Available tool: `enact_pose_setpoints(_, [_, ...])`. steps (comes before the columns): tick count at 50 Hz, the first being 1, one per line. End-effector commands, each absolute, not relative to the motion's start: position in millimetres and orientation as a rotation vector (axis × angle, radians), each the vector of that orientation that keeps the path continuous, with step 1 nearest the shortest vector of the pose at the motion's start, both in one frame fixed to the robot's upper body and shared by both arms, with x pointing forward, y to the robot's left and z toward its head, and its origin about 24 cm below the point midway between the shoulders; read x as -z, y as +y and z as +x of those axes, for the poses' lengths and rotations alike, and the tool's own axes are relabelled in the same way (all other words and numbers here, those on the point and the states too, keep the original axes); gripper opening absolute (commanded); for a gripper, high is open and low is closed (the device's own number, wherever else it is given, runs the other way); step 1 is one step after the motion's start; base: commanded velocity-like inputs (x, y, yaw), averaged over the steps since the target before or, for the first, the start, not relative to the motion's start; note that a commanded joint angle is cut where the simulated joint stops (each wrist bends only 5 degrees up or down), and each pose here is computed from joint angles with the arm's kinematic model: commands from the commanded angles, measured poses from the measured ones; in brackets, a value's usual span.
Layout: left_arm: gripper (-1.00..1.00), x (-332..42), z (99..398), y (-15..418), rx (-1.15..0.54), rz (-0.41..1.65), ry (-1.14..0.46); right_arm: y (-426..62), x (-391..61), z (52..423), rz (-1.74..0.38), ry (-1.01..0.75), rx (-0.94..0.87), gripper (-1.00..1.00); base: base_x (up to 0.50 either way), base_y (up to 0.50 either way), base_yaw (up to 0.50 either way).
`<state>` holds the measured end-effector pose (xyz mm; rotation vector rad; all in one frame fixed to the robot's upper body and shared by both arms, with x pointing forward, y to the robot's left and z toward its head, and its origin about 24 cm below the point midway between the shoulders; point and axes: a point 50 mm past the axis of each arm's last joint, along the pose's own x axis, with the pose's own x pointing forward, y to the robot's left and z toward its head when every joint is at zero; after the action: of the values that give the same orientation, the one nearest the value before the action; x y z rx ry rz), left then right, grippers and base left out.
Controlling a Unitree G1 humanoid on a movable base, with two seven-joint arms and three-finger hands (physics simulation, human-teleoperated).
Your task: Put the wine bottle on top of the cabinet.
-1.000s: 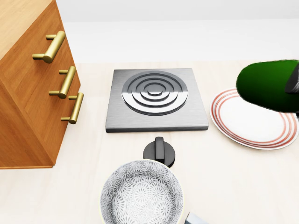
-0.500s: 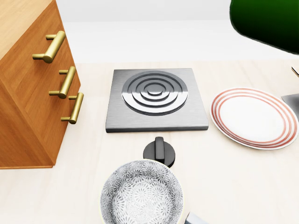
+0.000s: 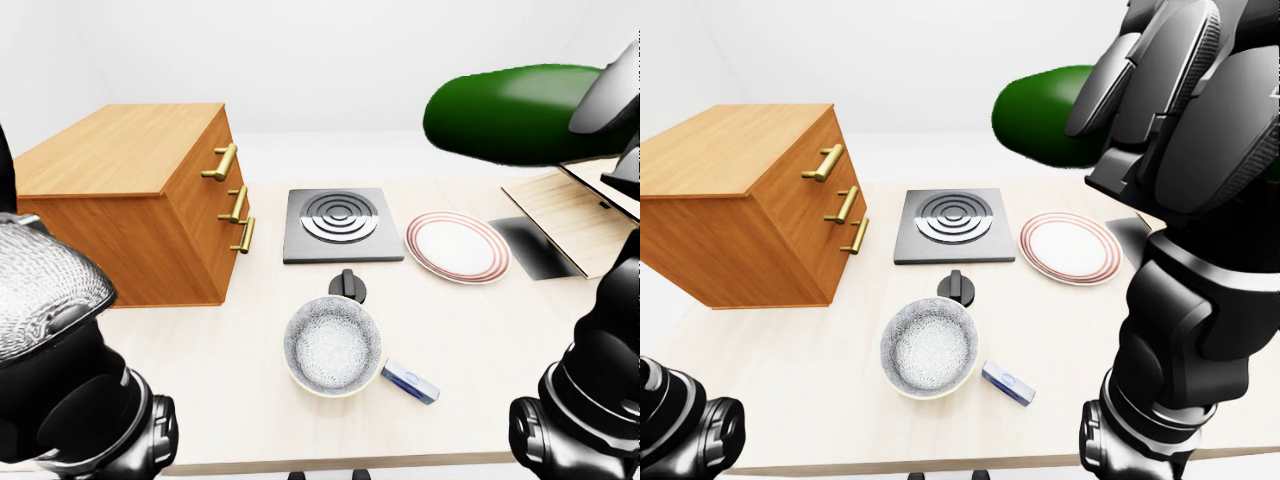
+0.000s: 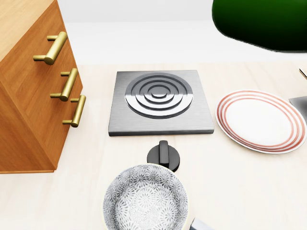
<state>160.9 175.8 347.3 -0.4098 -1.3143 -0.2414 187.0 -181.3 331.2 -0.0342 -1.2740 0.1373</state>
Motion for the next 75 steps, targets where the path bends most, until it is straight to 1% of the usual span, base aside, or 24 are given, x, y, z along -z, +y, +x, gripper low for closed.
enact_pose_setpoints(1, [1.0, -346, 197, 137, 0.28, -0.119, -1.286, -173, -334, 185, 0.034, -1.3, -0.196, -0.99, 0.0, 0.0, 0.0])
enact_pose_setpoints(4, [1.0, -343, 207, 126, 0.282, -0.064, -1.273, -171, -331, 187, 0.044, -1.29, -0.201, -0.99, 0.0, 0.0, 0.0])
enact_pose_setpoints(7, [1.0, -344, 209, 116, 0.287, -0.039, -1.286, -169, -329, 187, 0.045, -1.283, -0.204, -0.99, 0.0, 0.0, 0.0])
enact_pose_setpoints(12, [1.0, -335, 213, 97, 0.325, 0.017, -1.256, -170, -326, 186, 0.041, -1.279, -0.2, -0.99, 0.0, 0.0, 0.0])
enact_pose_setpoints(16, [1.0, -326, 204, 87, 0.357, 0.055, -1.258, -170, -324, 186, 0.038, -1.271, -0.198, -0.99, 0.0, 0.0, 0.0])
enact_pose_setpoints(21, [1.0, -307, 204, 75, 0.38, 0.1, -1.192, -169, -318, 189, 0.037, -1.24, -0.196, -0.99, 0.0, 0.0, 0.0])
enact_pose_setpoints(27, [1.0, -301, 200, 69, 0.39, 0.15, -1.178, -166, -307, 194, 0.034, -1.185, -0.196, -0.99, 0.0, 0.0, 0.0])
enact_pose_setpoints(32, [1.0, -292, 204, 67, 0.391, 0.184, -1.131, -160, -289, 199, 0.031, -1.102, -0.204, -0.99, 0.0, 0.0, 0.0])
enact_pose_setpoints(34, [1.0, -289, 205, 66, 0.394, 0.193, -1.113, -157, -288, 199, 0.029, -1.098, -0.208, -1.0, 0.0, 0.0, 0.0])
enact_pose_setpoints(37, [1.0, -278, 215, 66, 0.392, 0.202, -1.04, -152, -292, 194, 0.036, -1.136, -0.223, -0.99, 0.0, 0.0, 0.0])
enact_pose_setpoints(41, [1.0, -273, 215, 65, 0.394, 0.213, -1.018, -150, -296, 186, 0.037, -1.176, -0.234, -1.0, 0.0, 0.0, 0.0])
enact_pose_setpoints(48, [1.0, -254, 230, 65, 0.387, 0.228, -0.904, -146, -296, 158, 0.039, -1.258, -0.253, -0.99, 0.0, 0.0, 0.0])
enact_pose_setpoints(56, [1.0, -249, 231, 64, 0.388, 0.232, -0.879, -149, -286, 147, -0.028, -1.223, -0.239, -0.99, 0.0, 0.0, 0.0])
enact_pose_setpoints(62, [1.0, -230, 244, 61, 0.39, 0.218, -0.772, -150, -275, 149, -0.023, -1.145, -0.237, -0.99, 0.0, 0.0, 0.0])
enact_pose_setpoints(64, [1.0, -229, 243, 60, 0.393, 0.217, -0.768, -149, -268, 152, -0.04, -1.102, -0.234, -1.0, 0.0, 0.0, 0.0])
enact_pose_setpoints(65, [1.0, -228, 244, 60, 0.394, 0.217, -0.763, -149, -260, 158, -0.047, -1.047, -0.231, -0.99, 0.0, 0.0, 0.0])
enact_pose_setpoints(69, [1.0, -226, 246, 60, 0.393, 0.218, -0.752, -145, -248, 163, -0.06, -0.967, -0.236, -0.99, 0.0, 0.0, 0.0])
enact_pose_setpoints(73, [1.0, -219, 254, 60, 0.387, 0.211, -0.708, -139, -240, 168, -0.052, -0.922, -0.25, -1.0, 0.0, 0.0, 0.0])
enact_pose_setpoints(75, [1.0, -220, 254, 59, 0.388, 0.208, -0.711, -137, -237, 171, -0.049, -0.898, -0.255, -1.0, 0.0, 0.0, 0.0])
